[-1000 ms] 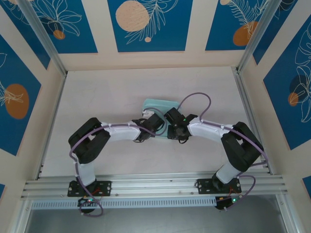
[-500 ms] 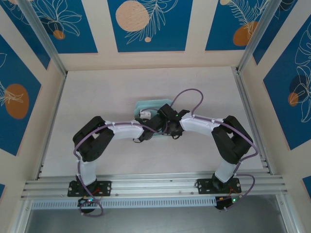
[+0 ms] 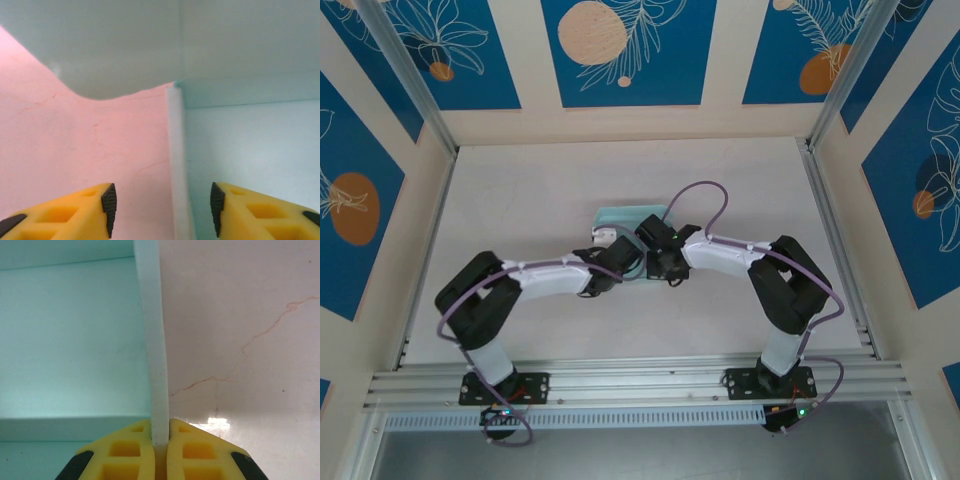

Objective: Fold the paper box

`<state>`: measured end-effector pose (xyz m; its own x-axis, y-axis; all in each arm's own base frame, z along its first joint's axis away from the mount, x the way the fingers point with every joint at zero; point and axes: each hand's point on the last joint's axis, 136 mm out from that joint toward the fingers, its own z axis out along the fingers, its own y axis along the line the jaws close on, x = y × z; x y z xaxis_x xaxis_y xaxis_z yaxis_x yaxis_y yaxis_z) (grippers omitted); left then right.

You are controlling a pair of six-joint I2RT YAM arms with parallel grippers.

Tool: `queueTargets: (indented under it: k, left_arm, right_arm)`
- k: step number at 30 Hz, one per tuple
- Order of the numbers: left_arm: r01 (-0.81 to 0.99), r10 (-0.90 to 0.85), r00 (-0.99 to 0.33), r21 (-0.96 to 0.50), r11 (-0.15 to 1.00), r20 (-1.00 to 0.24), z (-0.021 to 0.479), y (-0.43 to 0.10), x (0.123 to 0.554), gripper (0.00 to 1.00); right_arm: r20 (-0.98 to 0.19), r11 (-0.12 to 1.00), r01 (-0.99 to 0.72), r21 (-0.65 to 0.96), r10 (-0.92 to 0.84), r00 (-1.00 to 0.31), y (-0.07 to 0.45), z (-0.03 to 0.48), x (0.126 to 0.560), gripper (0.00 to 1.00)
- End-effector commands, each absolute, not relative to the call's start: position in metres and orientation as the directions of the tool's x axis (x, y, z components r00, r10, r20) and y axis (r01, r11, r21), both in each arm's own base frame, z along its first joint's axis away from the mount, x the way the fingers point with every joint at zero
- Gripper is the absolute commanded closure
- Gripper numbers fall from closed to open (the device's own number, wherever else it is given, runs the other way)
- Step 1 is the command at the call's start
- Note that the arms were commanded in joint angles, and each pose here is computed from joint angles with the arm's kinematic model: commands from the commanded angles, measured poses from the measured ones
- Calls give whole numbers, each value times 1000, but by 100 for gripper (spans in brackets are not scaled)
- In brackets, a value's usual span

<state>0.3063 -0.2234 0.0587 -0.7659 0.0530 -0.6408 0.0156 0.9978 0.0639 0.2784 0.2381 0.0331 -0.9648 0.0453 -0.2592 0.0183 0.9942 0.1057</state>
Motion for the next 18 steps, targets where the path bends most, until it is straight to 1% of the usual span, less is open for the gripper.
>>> queueTargets:
  k: [1, 3, 6, 9, 12, 14, 18]
  left_arm:
    - [95, -14, -717, -118, 988, -696, 99, -248, 309, 42]
    - [121, -37, -704, -171, 978, -709, 113, -249, 303, 39]
    - [180, -32, -677, -208, 962, -735, 135, -247, 296, 36]
    - [239, 15, -649, -185, 953, -761, 156, -234, 291, 34]
    - [254, 46, -612, -141, 957, -790, 173, -205, 295, 34]
    - [265, 44, -597, -146, 953, -801, 181, -184, 299, 33]
    - [386, 89, -501, -130, 913, -861, 203, -163, 306, 30]
  right_arm:
    - [-219, 999, 14, 47, 24, -975, 233, 26, 270, 92]
    - [-231, 999, 8, 49, 19, -973, 236, 31, 272, 90]
    - [-261, 999, -12, 45, 0, -965, 240, 42, 277, 83]
    - [-295, 998, -39, 54, -22, -955, 243, 55, 282, 71]
    - [-328, 996, -72, 59, -49, -944, 246, 71, 287, 60]
    - [-356, 993, -104, 64, -74, -932, 249, 84, 292, 55]
    - [-407, 983, -167, 73, -123, -905, 253, 106, 298, 41]
